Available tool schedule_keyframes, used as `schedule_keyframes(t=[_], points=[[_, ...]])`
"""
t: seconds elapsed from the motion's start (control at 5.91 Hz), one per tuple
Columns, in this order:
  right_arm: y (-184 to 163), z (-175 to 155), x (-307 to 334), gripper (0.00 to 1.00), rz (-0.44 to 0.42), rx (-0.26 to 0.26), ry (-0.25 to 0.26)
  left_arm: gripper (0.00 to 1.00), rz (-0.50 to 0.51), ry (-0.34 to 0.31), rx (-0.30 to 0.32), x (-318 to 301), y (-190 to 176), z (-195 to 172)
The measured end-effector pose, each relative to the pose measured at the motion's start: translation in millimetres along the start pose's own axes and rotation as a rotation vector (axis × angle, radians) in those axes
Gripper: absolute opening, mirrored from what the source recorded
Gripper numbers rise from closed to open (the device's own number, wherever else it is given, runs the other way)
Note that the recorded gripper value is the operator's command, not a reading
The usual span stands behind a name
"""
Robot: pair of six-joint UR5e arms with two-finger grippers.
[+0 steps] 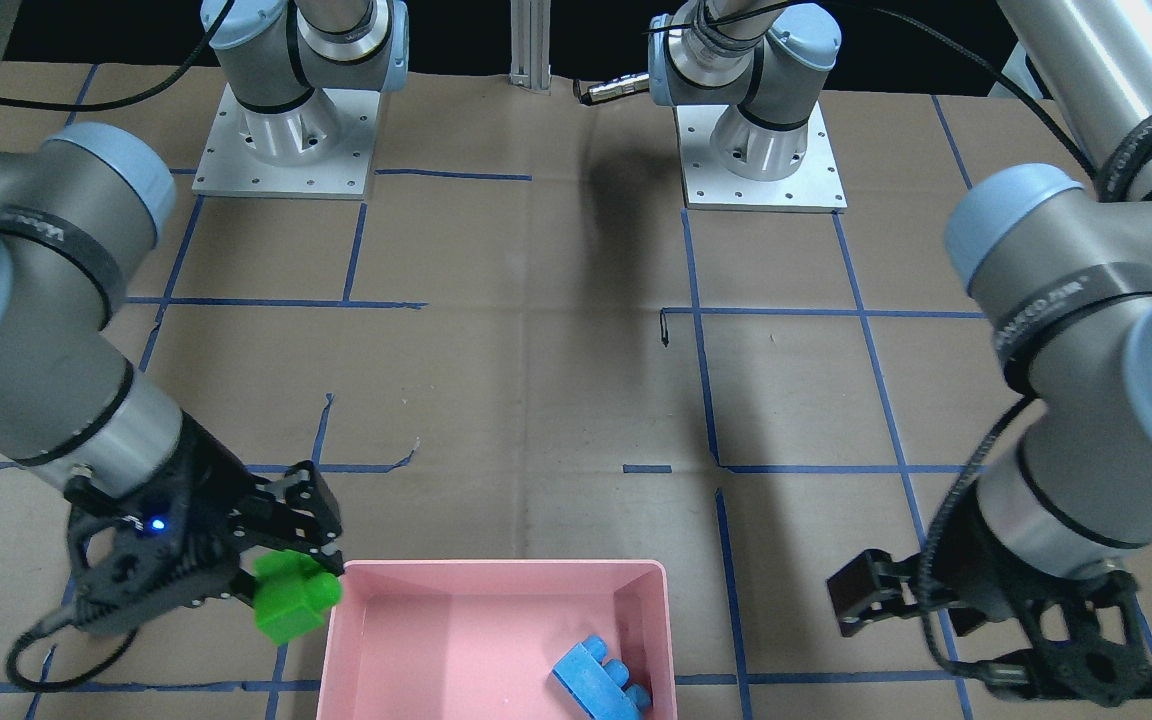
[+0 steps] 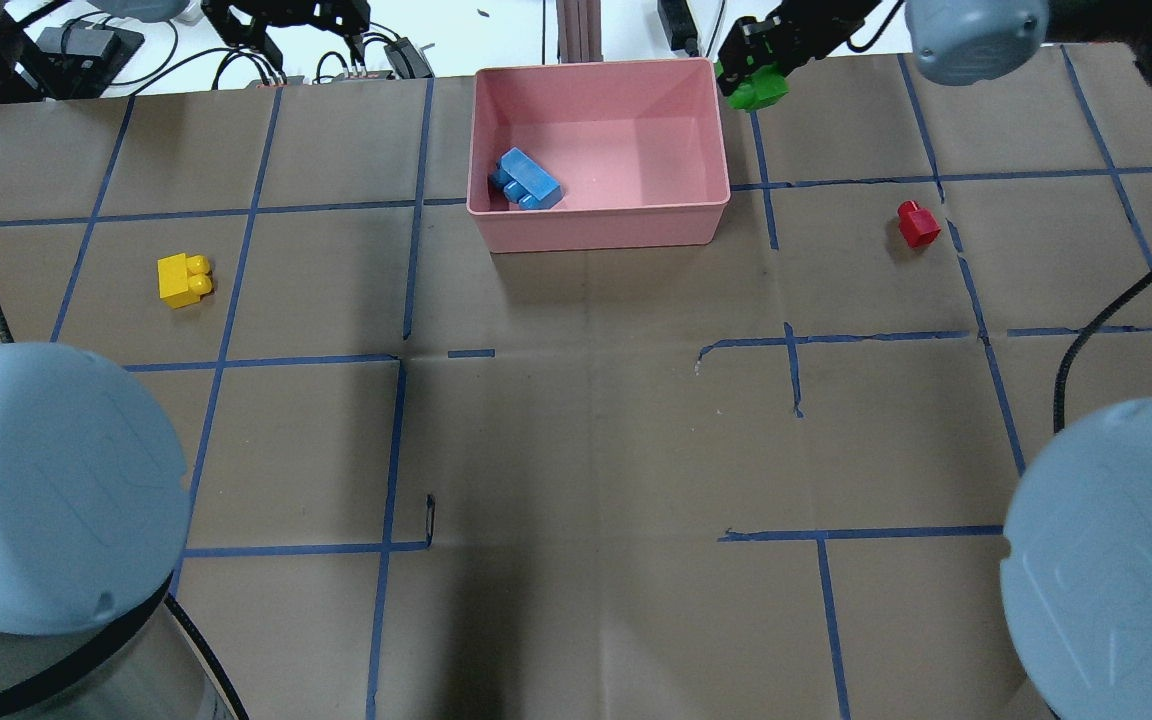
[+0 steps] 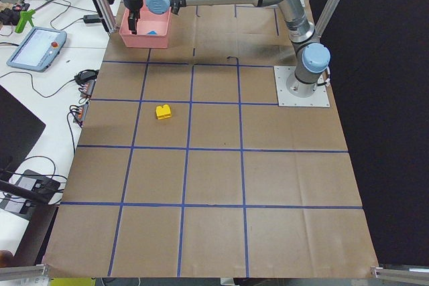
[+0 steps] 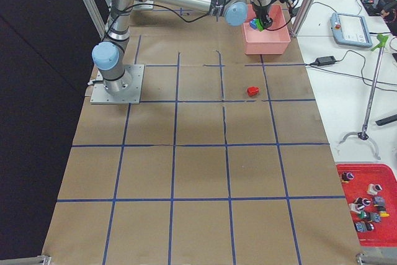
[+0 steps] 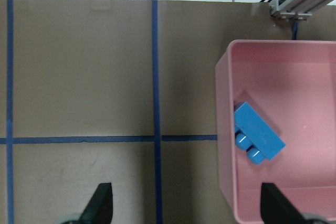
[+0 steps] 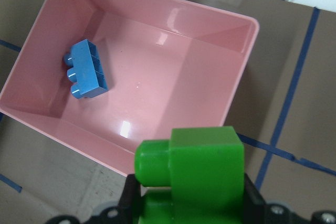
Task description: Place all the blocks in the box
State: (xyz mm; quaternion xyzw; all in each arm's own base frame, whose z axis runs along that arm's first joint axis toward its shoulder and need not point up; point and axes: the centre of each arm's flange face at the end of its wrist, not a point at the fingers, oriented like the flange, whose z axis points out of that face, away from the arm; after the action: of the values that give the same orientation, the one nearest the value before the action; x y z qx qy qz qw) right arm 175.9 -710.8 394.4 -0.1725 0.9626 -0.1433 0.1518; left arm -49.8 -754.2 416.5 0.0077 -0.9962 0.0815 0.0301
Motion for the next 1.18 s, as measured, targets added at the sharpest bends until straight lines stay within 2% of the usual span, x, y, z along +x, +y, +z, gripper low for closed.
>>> schedule_keyframes(t=[0.34,0.51,0.68,0.85,1.18], points=[[-55,62,-35,0.05,-0.010,0.006,-0.026,0.99,-0.106,-0.017,-0.047,-131,1,27],[-73,85,-41,0.11,-0.021,0.009,-0.029,0.99,-0.144,-0.014,-0.086,-178,12,50],[-81,102,-43,0.19,-0.022,0.004,-0.033,0.99,-0.163,-0.006,-0.127,-199,26,77],[-83,112,-43,0.99,-0.017,-0.001,-0.037,0.99,-0.171,-0.005,-0.136,-207,40,105],[-86,112,-43,1.00,-0.018,0.010,-0.036,0.99,-0.173,-0.046,-0.106,-213,75,155]])
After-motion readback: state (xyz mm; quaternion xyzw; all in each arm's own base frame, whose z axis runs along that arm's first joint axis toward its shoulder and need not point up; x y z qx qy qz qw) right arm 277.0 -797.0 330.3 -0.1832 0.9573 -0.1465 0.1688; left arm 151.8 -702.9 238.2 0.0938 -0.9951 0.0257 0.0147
